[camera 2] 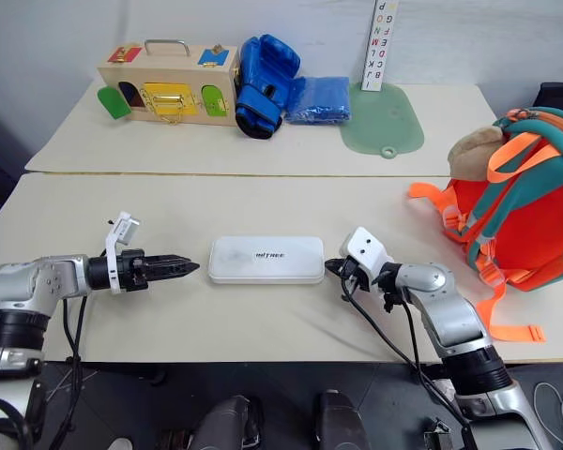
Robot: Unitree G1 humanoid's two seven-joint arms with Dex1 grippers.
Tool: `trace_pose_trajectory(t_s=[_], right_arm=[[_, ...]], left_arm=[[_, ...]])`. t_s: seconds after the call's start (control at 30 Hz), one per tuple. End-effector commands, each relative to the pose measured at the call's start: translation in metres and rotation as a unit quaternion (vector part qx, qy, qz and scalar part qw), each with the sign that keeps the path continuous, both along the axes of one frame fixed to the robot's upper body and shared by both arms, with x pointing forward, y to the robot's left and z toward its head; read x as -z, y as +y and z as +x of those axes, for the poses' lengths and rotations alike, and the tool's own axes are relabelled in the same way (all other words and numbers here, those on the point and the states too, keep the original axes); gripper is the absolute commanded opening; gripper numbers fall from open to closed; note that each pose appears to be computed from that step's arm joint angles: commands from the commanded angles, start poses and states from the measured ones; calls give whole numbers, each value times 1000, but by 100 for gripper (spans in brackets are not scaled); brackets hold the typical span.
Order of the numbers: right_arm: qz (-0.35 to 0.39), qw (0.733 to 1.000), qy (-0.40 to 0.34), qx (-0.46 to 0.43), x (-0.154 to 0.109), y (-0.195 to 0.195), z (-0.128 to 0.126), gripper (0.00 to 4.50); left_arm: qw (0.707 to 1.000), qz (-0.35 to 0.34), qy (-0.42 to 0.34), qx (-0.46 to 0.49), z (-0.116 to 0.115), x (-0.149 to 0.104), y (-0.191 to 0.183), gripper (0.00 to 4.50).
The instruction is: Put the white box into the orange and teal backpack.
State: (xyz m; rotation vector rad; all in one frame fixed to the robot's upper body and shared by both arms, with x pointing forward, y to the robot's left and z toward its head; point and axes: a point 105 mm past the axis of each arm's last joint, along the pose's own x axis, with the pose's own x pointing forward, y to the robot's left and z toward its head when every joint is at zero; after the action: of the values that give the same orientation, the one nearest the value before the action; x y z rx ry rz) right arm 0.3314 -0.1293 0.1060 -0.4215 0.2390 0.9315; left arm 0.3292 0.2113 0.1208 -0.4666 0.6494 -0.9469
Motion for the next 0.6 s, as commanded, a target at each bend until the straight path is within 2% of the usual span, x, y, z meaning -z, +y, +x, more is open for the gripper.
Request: trace_pose_trajectory(t_s=[0.03,0.13,0.33,0.57,0.6], right_arm=[[-6,1000,-23,-15,-9,3,1,0],[-9,999,-27,-18,-9,5,3,0],[-23,999,-39,-27,-7,10,2,0],[-22,999,-41,-17,-5,6,0,0],[-22,999,-41,-16,-4,5,-1,0]], left_arm=[[998,-23,64,15,3,16,-17,448],[995,-37,77,47,8,14,-37,448],[991,-17,83,101,16,19,-68,448],[992,-46,60,104,35,-4,-83,448],[992,-54,56,104,36,-8,-83,430]])
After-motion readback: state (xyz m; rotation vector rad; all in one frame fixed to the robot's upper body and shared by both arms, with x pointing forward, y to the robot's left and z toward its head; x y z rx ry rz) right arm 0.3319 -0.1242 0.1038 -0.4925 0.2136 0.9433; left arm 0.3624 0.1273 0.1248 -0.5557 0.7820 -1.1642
